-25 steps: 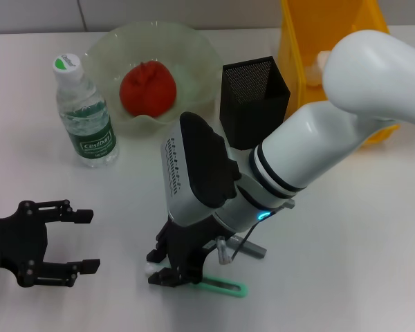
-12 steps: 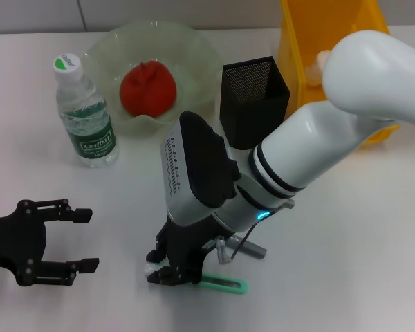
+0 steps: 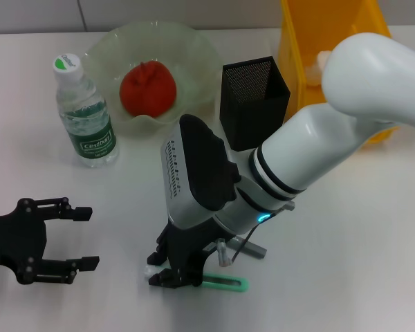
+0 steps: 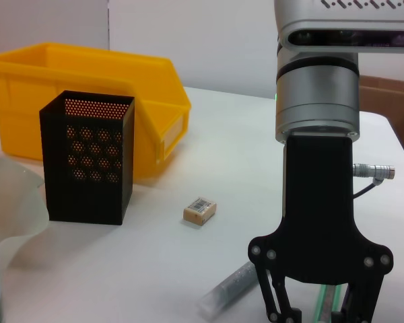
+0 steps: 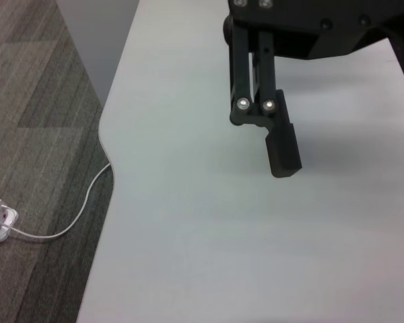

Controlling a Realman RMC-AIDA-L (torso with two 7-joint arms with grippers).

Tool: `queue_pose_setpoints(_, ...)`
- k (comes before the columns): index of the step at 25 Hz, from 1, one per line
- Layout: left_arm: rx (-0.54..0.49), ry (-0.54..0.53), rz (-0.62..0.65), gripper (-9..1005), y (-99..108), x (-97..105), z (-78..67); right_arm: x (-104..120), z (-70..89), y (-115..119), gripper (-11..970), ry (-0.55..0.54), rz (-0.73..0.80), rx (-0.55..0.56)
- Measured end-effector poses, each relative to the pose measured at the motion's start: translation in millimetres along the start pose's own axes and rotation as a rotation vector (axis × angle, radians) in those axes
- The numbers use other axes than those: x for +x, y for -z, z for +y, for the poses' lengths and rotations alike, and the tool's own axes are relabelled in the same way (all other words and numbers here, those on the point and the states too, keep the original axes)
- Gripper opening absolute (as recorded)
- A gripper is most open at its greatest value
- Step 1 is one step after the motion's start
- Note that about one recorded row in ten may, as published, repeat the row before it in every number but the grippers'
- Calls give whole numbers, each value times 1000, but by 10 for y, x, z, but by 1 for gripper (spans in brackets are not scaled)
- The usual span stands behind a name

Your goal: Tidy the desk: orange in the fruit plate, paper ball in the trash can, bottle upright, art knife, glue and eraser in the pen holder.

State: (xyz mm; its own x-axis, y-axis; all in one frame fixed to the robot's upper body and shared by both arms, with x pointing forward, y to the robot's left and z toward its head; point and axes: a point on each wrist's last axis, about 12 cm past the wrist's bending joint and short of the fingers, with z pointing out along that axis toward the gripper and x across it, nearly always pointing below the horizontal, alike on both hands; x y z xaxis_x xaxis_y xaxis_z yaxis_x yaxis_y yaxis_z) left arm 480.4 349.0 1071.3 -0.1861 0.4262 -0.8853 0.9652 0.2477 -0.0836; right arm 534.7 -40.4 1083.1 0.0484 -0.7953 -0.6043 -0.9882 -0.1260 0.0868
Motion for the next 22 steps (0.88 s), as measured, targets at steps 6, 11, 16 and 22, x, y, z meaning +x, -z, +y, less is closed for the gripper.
queue_pose_setpoints(6, 0, 1, -1, 798, 1, 1, -2, -9, 0, 1, 209, 3, -1, 0)
queue_pose_setpoints(11, 0, 2, -3, 798, 3, 4, -8, -10, -1, 1, 195, 3, -1, 0)
queue_pose_setpoints(16, 1, 3, -4, 798, 1, 5, -11, -7, -4, 1, 181, 3, 2, 1)
queue_pose_setpoints(22, 2, 4, -6, 798, -3, 4, -14, 0, -5, 2, 164, 3, 5, 0)
